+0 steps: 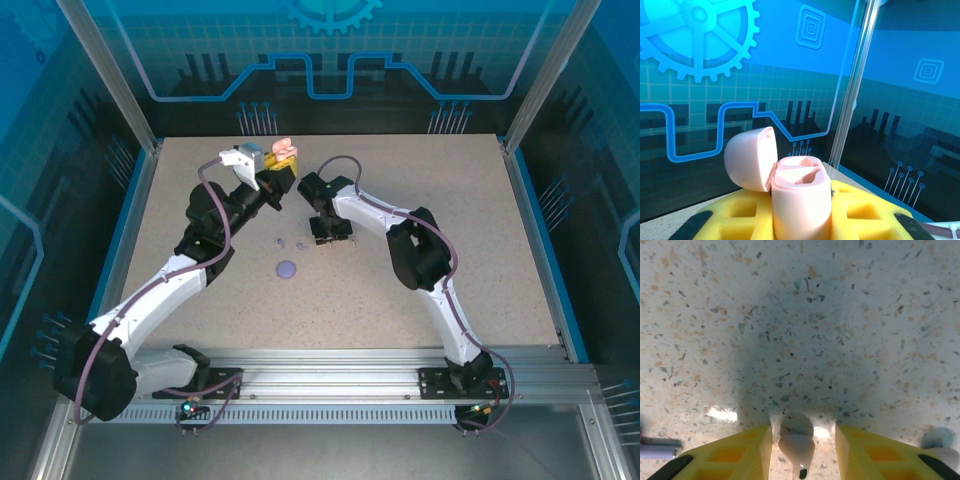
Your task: Insert the wireless bluetooth earbuds into the charging case
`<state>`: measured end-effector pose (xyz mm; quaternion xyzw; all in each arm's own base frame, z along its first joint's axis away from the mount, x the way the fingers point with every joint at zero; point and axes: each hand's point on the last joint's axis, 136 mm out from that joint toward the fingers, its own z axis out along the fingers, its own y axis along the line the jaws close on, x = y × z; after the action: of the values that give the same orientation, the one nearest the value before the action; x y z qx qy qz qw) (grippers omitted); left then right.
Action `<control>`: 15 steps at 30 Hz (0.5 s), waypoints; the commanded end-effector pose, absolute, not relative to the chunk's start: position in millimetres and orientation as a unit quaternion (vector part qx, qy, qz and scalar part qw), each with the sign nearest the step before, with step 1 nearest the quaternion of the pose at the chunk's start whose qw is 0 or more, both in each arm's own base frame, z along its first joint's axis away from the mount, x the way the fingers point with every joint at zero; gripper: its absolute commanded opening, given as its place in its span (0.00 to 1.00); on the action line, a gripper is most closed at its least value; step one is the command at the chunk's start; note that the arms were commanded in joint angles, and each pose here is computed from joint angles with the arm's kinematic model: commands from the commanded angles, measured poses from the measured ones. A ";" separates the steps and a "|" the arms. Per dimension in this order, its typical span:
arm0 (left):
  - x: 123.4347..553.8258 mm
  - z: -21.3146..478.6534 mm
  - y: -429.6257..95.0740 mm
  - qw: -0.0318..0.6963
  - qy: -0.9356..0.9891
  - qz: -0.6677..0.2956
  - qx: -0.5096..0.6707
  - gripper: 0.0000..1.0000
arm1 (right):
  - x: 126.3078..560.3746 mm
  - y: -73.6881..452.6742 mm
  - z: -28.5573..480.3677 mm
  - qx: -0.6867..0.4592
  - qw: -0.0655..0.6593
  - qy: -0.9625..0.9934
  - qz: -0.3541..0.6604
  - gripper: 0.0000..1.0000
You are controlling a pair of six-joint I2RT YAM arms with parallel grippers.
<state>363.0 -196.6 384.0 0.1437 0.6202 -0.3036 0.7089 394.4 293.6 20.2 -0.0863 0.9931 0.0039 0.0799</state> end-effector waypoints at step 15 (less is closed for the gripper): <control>356.2 392.3 -192.8 0.723 0.607 -0.296 0.144 0.00 | 383.5 295.8 4.7 -0.101 0.057 0.993 -0.016 0.26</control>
<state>361.6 -196.0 385.7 0.1443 0.6183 -0.3032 0.7106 392.4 296.3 18.8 -0.0922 0.9927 0.0031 0.0775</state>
